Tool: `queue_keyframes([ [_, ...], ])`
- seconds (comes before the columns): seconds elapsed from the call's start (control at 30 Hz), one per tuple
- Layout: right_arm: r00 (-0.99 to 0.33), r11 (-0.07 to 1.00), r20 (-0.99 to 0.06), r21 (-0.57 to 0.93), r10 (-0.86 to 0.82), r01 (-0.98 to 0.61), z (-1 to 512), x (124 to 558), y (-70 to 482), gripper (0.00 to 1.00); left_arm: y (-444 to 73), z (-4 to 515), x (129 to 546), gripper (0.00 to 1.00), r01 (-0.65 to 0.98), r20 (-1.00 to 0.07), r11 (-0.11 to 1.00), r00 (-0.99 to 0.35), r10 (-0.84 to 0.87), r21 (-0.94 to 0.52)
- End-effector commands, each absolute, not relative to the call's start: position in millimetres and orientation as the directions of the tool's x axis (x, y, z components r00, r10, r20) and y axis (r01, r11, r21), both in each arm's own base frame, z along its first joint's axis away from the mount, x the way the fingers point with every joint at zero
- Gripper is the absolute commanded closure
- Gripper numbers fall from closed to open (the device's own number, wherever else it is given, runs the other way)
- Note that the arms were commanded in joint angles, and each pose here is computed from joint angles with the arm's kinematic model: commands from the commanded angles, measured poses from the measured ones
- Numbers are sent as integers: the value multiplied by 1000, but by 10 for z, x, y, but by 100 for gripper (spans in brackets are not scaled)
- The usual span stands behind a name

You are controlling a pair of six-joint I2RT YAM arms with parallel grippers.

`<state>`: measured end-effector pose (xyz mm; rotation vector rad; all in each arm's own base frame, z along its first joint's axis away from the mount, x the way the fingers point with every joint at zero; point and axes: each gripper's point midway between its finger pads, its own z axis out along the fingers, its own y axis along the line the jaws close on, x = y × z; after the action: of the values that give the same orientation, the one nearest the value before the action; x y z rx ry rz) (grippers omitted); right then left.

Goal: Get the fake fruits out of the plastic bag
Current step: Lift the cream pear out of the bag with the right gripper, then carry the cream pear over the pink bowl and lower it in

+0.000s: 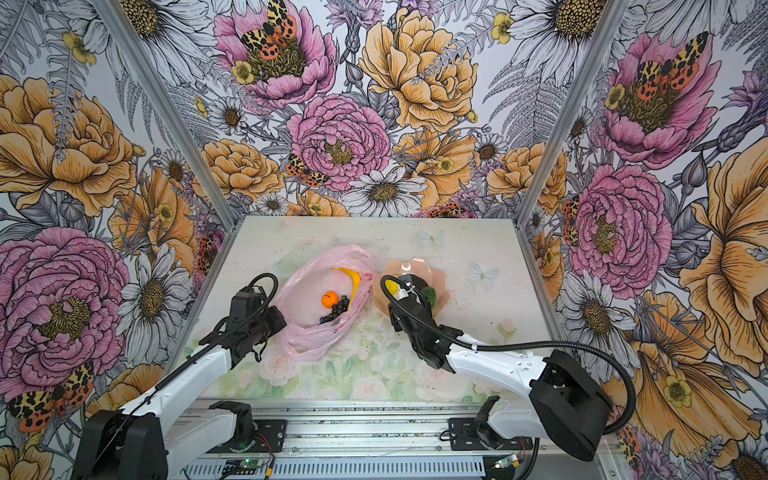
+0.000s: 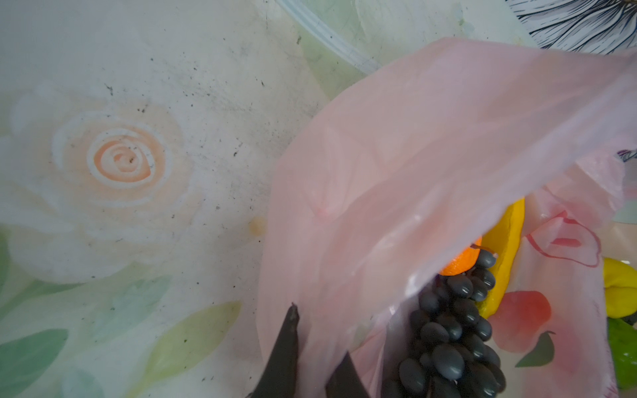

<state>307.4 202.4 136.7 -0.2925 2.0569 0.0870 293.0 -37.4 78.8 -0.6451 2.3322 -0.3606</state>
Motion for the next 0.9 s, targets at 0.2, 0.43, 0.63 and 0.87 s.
queue_keyframes([
  [0.2,-415,991,-905,-47,-96,-126,1270,3172,1828,36,-304,830,2971,86,-348,-579,847,-620,-530,-403],
  [0.43,-409,994,-910,-31,-71,-104,1179,3162,1787,36,-308,827,2975,86,-348,-578,847,-622,-529,-402],
  [0.63,-421,996,-905,-33,-65,-84,1100,3155,1750,36,-299,828,2970,86,-350,-578,847,-621,-530,-400],
  [0.87,-407,998,-912,-39,-55,-48,1080,3176,1702,35,-300,834,2966,86,-348,-578,847,-620,-530,-402],
])
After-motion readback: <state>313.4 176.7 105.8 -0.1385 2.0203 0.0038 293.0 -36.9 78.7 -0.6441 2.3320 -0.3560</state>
